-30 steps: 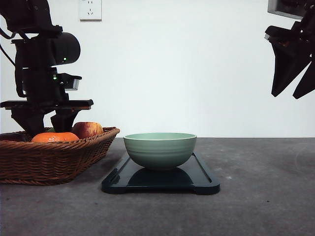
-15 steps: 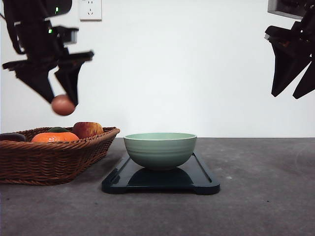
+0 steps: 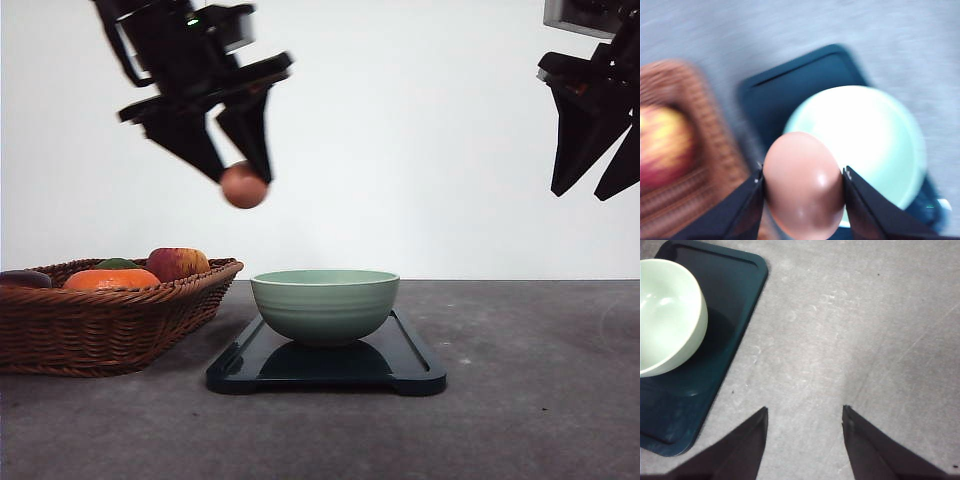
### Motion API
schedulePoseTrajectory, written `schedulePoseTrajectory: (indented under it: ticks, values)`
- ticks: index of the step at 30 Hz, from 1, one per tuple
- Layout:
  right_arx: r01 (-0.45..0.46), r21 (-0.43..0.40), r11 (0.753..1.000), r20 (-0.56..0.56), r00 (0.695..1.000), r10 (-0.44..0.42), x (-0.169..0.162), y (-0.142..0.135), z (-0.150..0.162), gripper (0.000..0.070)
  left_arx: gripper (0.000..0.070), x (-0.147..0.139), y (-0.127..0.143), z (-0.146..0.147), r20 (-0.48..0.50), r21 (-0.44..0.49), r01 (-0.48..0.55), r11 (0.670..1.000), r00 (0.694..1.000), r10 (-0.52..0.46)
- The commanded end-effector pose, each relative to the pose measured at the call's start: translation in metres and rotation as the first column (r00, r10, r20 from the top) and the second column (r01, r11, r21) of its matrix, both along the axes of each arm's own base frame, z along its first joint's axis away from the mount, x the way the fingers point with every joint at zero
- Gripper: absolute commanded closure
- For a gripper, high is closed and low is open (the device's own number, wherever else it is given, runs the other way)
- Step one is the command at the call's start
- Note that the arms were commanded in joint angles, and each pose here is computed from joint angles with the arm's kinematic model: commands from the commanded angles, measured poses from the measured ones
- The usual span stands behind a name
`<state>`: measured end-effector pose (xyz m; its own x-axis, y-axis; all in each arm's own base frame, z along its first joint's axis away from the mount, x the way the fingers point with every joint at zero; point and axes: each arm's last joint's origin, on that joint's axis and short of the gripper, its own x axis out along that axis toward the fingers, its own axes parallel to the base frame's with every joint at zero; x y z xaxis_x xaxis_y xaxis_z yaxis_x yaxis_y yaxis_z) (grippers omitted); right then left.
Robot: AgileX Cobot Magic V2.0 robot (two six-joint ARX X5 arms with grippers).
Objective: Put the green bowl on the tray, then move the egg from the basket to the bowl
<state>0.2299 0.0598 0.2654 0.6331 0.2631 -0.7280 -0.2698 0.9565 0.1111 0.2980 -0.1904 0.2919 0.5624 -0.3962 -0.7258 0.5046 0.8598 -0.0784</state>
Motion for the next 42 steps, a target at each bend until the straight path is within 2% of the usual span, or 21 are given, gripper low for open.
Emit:
schedulePoseTrajectory:
  ticks: [1,5,12,27,42]
  values:
    - [-0.01,-0.003,1.0,0.008,1.0,0.01,0.002,0.002,0.001,0.0411,0.054,0.001,-0.009,0.003,0.012,-0.032,0.007,0.999,1.0,-0.006]
    - [-0.01,-0.004,1.0,0.004,1.0,0.01,0.002,0.001,0.001,0.0411,0.0508,0.001,-0.018,0.003,0.036,-0.066,0.011,0.998,0.999,-0.008]
    - [-0.01,-0.004,1.0,0.005,1.0,0.01,0.002,0.001,0.001,0.0411,0.0508,0.01,-0.025,-0.008,0.036,-0.081,0.001,0.997,0.999,0.002]
    - [-0.01,-0.004,1.0,0.005,1.0,0.01,0.002,0.001,0.001,0.0411,0.051,0.028,-0.046,-0.062,-0.058,0.004,0.034,0.999,0.998,-0.033]
    - [-0.01,-0.004,1.0,0.005,1.0,0.01,0.002,0.001,0.001,0.0411,0.0511,0.042,-0.068,-0.094,-0.104,0.038,0.062,0.997,0.993,-0.058]
